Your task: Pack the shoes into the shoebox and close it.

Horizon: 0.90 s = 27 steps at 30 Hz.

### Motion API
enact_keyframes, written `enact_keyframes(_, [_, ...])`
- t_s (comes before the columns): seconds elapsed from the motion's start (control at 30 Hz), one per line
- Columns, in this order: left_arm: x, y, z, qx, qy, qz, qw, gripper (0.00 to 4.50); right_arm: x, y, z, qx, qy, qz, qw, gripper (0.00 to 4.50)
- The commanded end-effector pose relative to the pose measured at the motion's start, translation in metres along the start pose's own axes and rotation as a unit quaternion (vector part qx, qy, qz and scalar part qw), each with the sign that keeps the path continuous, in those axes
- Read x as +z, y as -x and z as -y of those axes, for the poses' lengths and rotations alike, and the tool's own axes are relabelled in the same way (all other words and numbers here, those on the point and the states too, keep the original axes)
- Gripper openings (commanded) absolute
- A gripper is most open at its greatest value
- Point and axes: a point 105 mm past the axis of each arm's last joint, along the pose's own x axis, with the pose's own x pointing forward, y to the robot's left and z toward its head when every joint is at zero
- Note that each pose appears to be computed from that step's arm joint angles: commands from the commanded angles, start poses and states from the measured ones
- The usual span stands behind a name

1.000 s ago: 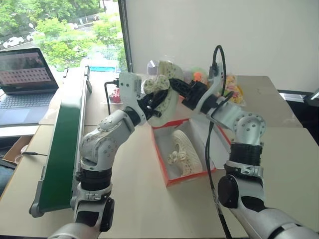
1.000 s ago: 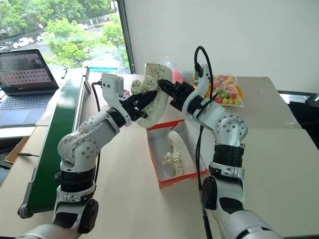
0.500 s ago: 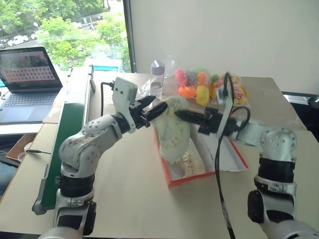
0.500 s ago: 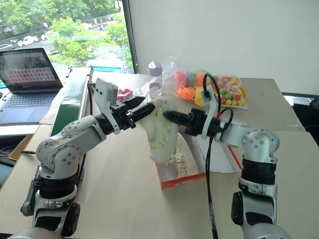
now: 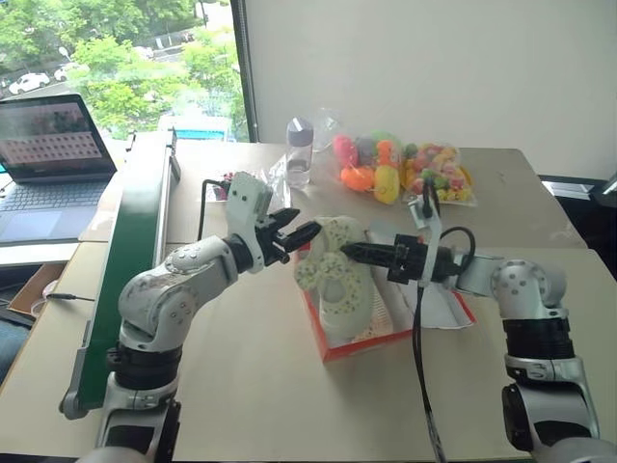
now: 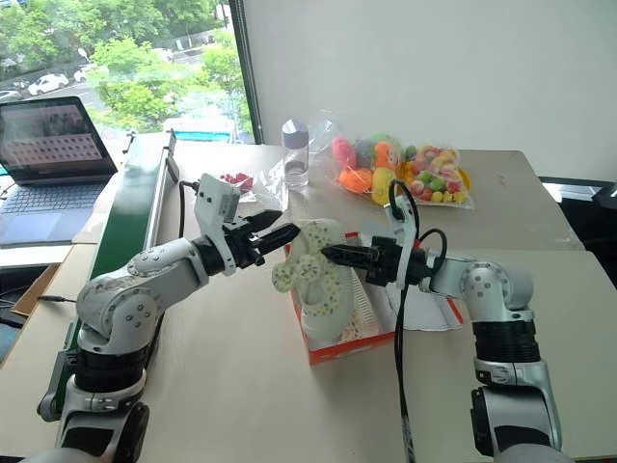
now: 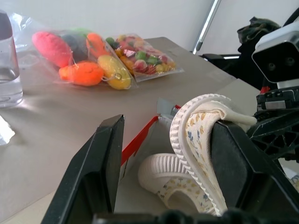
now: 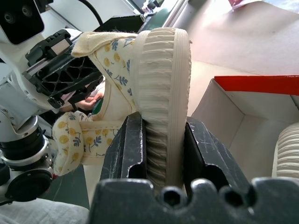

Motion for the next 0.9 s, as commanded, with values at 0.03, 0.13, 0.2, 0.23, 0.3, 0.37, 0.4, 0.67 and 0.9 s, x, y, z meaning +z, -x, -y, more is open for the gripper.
enact_keyframes(0.03, [0.038, 0.025, 0.011, -0.035, -0.050, 0.048, 0.997, 2.86, -0.005, 0.007, 0.018, -0.041, -0.003, -0.014, 0.999, 0.63])
enact_keyframes(0.13, [0.028, 0.038, 0.028, -0.097, -0.067, -0.001, 0.993, 2.86, 0.000, 0.007, 0.024, -0.049, -0.003, -0.008, 0.999, 0.63])
enact_keyframes(0.2, [0.021, 0.049, 0.036, -0.129, -0.080, -0.037, 0.988, 2.86, 0.003, 0.006, 0.027, -0.053, -0.001, -0.006, 0.999, 0.63])
enact_keyframes(0.23, [0.020, 0.054, 0.036, -0.135, -0.083, -0.050, 0.986, 2.86, 0.005, 0.006, 0.028, -0.054, 0.000, -0.005, 0.999, 0.63])
enact_keyframes(0.3, [0.021, 0.060, 0.031, -0.132, -0.083, -0.060, 0.986, 2.86, 0.008, 0.005, 0.028, -0.052, 0.001, -0.003, 0.999, 0.63])
enact_keyframes(0.37, [0.022, 0.064, 0.025, -0.125, -0.085, -0.065, 0.986, 2.86, 0.009, 0.003, 0.027, -0.050, 0.005, -0.005, 0.999, 0.63])
enact_keyframes(0.4, [0.022, 0.065, 0.024, -0.124, -0.085, -0.067, 0.986, 2.86, 0.009, 0.002, 0.027, -0.050, 0.006, -0.006, 0.999, 0.63])
enact_keyframes(0.67, [0.013, 0.076, 0.039, -0.173, -0.097, -0.106, 0.974, 2.86, -0.003, -0.012, 0.028, -0.058, 0.051, -0.070, 0.995, 0.63])
enact_keyframes(0.9, [0.000, 0.093, 0.041, -0.188, -0.128, -0.169, 0.959, 2.86, -0.035, -0.022, 0.048, -0.114, 0.180, -0.208, 0.955, 0.63])
